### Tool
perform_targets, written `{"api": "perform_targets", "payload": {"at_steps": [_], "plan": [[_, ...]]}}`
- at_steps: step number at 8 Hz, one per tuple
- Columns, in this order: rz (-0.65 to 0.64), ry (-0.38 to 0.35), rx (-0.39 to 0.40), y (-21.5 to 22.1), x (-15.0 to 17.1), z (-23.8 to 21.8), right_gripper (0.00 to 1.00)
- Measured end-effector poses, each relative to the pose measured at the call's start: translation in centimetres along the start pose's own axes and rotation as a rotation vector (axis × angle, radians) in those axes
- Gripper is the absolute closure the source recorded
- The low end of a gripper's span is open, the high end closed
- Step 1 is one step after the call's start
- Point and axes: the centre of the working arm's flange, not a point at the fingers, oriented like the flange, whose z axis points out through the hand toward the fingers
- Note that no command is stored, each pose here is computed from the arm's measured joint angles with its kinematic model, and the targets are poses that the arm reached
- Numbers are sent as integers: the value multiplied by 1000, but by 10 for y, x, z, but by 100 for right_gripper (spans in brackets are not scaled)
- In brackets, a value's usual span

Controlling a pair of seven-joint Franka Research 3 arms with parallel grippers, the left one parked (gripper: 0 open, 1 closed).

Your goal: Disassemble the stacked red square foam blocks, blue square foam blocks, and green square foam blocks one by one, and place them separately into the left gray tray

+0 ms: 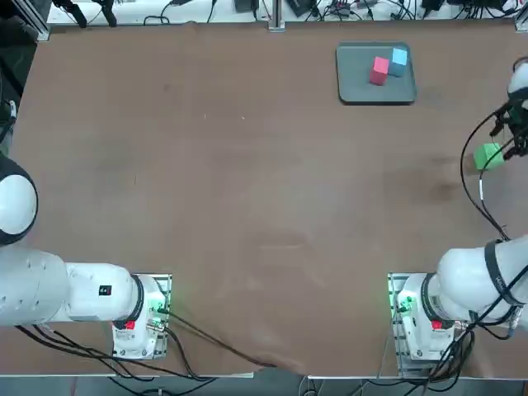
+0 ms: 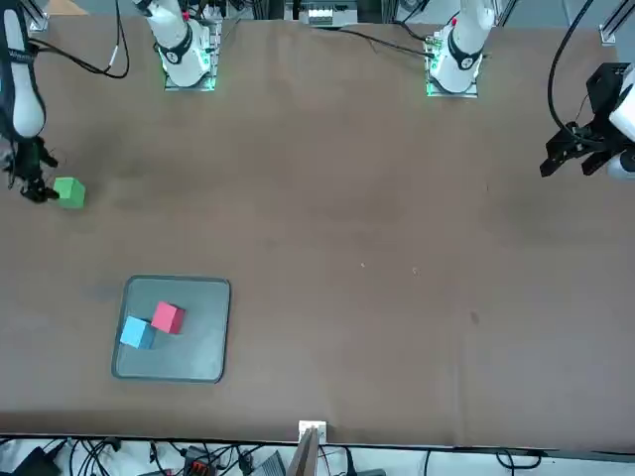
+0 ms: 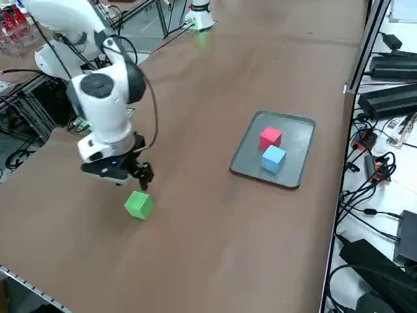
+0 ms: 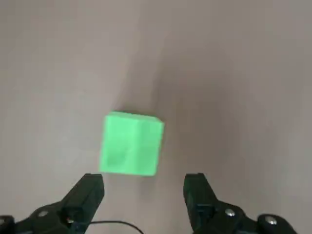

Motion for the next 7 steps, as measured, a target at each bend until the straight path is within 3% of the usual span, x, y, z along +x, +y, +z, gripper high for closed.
{"api": "perform_targets", "payload": {"at_steps": [7], "plan": [[40,33,96,-3,-3,24,0]]}}
